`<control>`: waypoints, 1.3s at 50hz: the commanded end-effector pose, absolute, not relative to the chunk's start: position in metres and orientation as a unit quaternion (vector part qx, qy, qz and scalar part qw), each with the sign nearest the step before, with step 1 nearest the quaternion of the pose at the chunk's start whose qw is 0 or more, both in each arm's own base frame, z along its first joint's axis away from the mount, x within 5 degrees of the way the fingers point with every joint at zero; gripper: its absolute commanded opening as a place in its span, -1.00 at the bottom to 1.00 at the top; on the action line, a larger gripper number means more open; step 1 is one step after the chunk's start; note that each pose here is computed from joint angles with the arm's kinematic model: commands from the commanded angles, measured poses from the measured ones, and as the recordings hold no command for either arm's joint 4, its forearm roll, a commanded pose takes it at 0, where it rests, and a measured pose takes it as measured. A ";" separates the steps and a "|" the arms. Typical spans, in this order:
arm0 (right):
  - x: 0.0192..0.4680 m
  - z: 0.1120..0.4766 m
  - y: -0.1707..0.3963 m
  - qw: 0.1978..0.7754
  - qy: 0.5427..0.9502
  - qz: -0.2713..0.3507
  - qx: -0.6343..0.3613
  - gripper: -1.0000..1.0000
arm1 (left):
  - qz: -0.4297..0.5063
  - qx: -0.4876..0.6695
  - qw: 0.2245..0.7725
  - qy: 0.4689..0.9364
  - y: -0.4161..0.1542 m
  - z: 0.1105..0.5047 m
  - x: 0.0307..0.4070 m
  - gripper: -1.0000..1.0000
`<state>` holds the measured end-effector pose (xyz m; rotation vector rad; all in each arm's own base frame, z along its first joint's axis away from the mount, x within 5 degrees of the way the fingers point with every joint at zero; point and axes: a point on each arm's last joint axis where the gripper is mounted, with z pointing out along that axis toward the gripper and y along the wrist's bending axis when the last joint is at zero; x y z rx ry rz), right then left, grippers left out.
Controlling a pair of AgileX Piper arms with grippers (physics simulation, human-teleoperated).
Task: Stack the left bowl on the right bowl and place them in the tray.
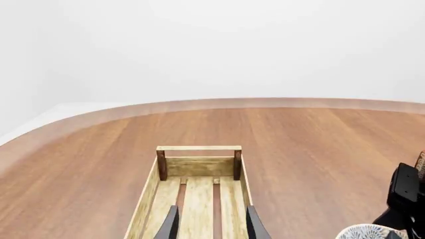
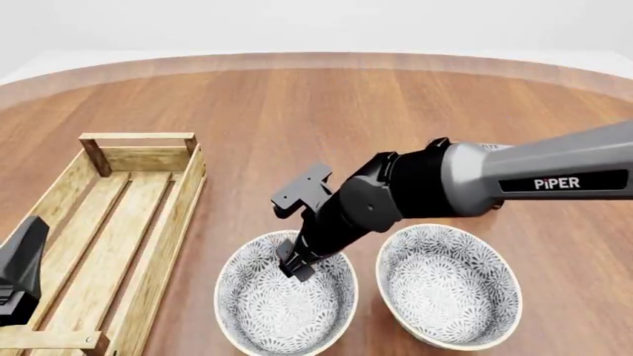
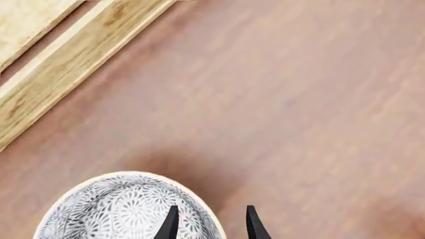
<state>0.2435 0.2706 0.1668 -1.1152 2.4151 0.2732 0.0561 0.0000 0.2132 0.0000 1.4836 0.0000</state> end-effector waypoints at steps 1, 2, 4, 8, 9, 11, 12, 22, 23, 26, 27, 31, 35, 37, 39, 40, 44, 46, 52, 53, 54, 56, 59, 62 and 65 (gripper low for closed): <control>0.240 0.153 0.271 0.224 0.883 0.100 -0.401 1.00 | 0.000 0.000 0.737 0.676 0.000 0.213 0.056 1.00; 0.239 0.151 0.272 0.223 0.883 0.100 -0.401 1.00 | 0.000 0.000 0.737 0.676 0.000 0.213 0.056 1.00; 0.240 0.151 0.272 0.222 0.883 0.100 -0.401 1.00 | 0.000 0.000 0.737 0.676 0.000 0.213 0.056 1.00; 0.241 0.156 0.270 0.227 0.879 0.099 -0.407 -1.00 | 0.000 0.000 0.737 0.676 0.000 0.213 0.056 1.00; 0.241 0.160 0.270 0.229 0.878 0.099 -0.408 -1.00 | 0.000 0.000 0.737 0.676 0.000 0.213 0.056 1.00; 0.243 0.165 0.269 0.233 0.877 0.098 -0.408 -1.00 | 0.000 0.000 0.737 0.676 0.000 0.213 0.056 1.00; 0.244 0.167 0.268 0.235 0.877 0.098 -0.408 -1.00 | 0.000 0.000 0.737 0.676 0.000 0.213 0.056 1.00; 0.247 0.186 0.267 0.253 0.872 0.103 -0.407 -1.00 | 0.000 0.000 0.737 0.676 0.000 0.213 0.056 1.00; 0.246 0.191 0.267 0.257 0.871 0.106 -0.405 -1.00 | 0.000 0.000 0.737 0.676 0.000 0.213 0.056 1.00; 0.248 0.210 0.264 0.274 0.866 0.109 -0.403 -1.00 | 0.000 0.000 0.737 0.676 0.000 0.213 0.056 1.00; 0.248 0.210 0.264 0.274 0.866 0.109 -0.403 -1.00 | 0.000 0.000 0.737 0.676 0.000 0.213 0.056 1.00; 0.253 0.249 0.254 0.311 0.855 0.114 -0.398 -1.00 | 0.000 0.000 0.737 0.676 0.000 0.213 0.056 1.00; 0.259 0.281 0.243 0.342 0.847 0.115 -0.390 -1.00 | 0.000 0.000 0.737 0.676 0.000 0.213 0.056 1.00; 0.260 0.295 0.238 0.355 0.843 0.115 -0.387 -1.00 | 0.000 0.000 0.737 0.676 0.000 0.213 0.056 1.00; 0.261 0.300 0.235 0.360 0.842 0.113 -0.386 -1.00 | 0.000 0.000 0.737 0.676 0.000 0.213 0.056 1.00; 0.261 0.307 0.234 0.366 0.841 0.114 -0.383 -1.00 | 0.000 0.000 0.737 0.676 0.000 0.213 0.056 1.00; 0.262 0.322 0.225 0.379 0.837 0.111 -0.377 -1.00 | 0.000 0.000 0.737 0.676 0.000 0.213 0.056 1.00; 0.263 0.331 0.219 0.389 0.836 0.110 -0.371 -1.00 | 0.000 0.000 0.737 0.676 0.000 0.213 0.056 1.00; 0.260 0.352 0.206 0.409 0.832 0.110 -0.360 -1.00 | 0.000 0.000 0.737 0.676 0.000 0.213 0.056 1.00; 0.260 0.355 0.203 0.412 0.831 0.109 -0.357 -1.00 | 0.000 0.000 0.737 0.676 0.000 0.213 0.056 1.00; 0.259 0.358 0.202 0.415 0.831 0.110 -0.355 -1.00 | 0.000 0.000 0.737 0.676 0.000 0.213 0.056 1.00; 0.258 0.365 0.195 0.422 0.830 0.107 -0.349 -1.00 | 0.000 0.000 0.737 0.676 0.000 0.213 0.056 1.00; 0.257 0.370 0.189 0.428 0.830 0.106 -0.343 -1.00 | 0.000 0.000 0.737 0.676 0.000 0.213 0.056 1.00; 0.254 0.377 0.180 0.436 0.830 0.104 -0.332 -1.00 | 0.000 0.000 0.737 0.676 0.000 0.213 0.056 1.00; 0.248 0.385 0.173 0.444 0.830 0.111 -0.319 -1.00 | 0.000 0.000 0.737 0.676 0.000 0.213 0.056 1.00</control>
